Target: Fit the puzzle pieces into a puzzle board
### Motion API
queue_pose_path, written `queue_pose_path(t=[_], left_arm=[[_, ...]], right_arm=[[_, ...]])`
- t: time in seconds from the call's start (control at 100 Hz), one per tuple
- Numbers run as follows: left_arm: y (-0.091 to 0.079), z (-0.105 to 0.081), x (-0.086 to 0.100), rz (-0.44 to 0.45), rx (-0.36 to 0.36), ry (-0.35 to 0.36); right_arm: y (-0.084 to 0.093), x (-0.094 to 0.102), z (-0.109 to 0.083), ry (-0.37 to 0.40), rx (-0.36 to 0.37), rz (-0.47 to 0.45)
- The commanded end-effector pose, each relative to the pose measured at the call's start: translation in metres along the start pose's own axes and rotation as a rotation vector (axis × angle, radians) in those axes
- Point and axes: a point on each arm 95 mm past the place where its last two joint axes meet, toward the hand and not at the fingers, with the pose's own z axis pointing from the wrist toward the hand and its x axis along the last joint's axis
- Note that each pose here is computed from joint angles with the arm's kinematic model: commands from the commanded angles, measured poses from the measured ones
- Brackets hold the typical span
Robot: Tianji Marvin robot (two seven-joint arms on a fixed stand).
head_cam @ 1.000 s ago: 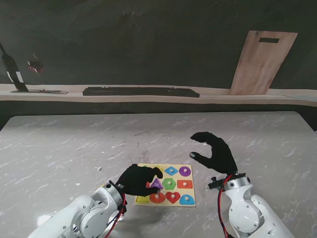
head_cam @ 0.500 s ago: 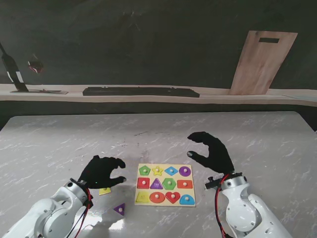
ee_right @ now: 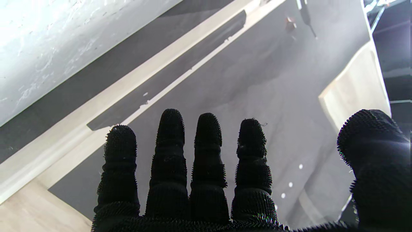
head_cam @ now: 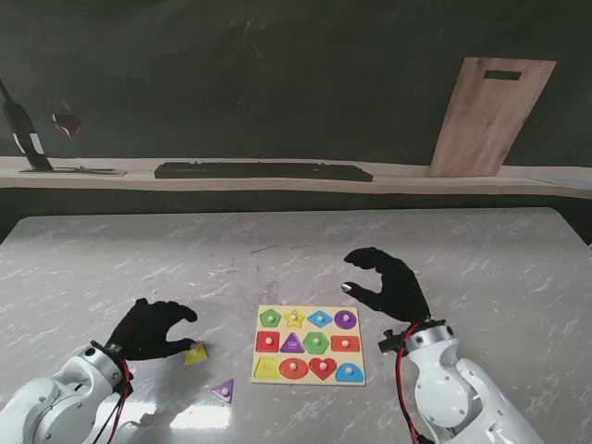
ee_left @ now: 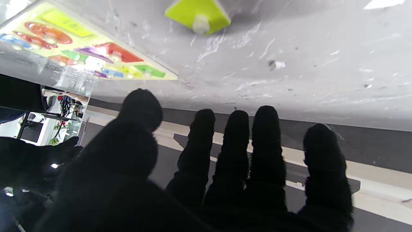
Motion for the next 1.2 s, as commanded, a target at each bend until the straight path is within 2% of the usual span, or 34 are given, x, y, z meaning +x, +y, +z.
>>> queue_pose_path(t=[0.0,0.17,0.41,0.82,1.19], left_arm=[[0.007,-0.002,-0.004,-0.004,-0.030,-0.002],[0.022,-0.003,-0.007,-0.004,-0.067,-0.014],[0.035,-0.001,-0.008,0.005,-0.058,-0.013],[0.041,0.013,-0.007,0.082,-0.054,0.023],[0.046,0.017,-0.006,0.095,-0.072,0.029]], right_arm=[[-0.005,0.000,0.001,-0.008,0.015,-0.001],[-0.011,-0.001,0.005,-0.028,0.038,-0.009],[-0.015,-0.004,0.008,-0.048,0.059,-0.010],[-0.014,0.000,0.008,-0.048,0.055,-0.020],[-0.014,0.000,0.007,-0.051,0.057,-0.027]])
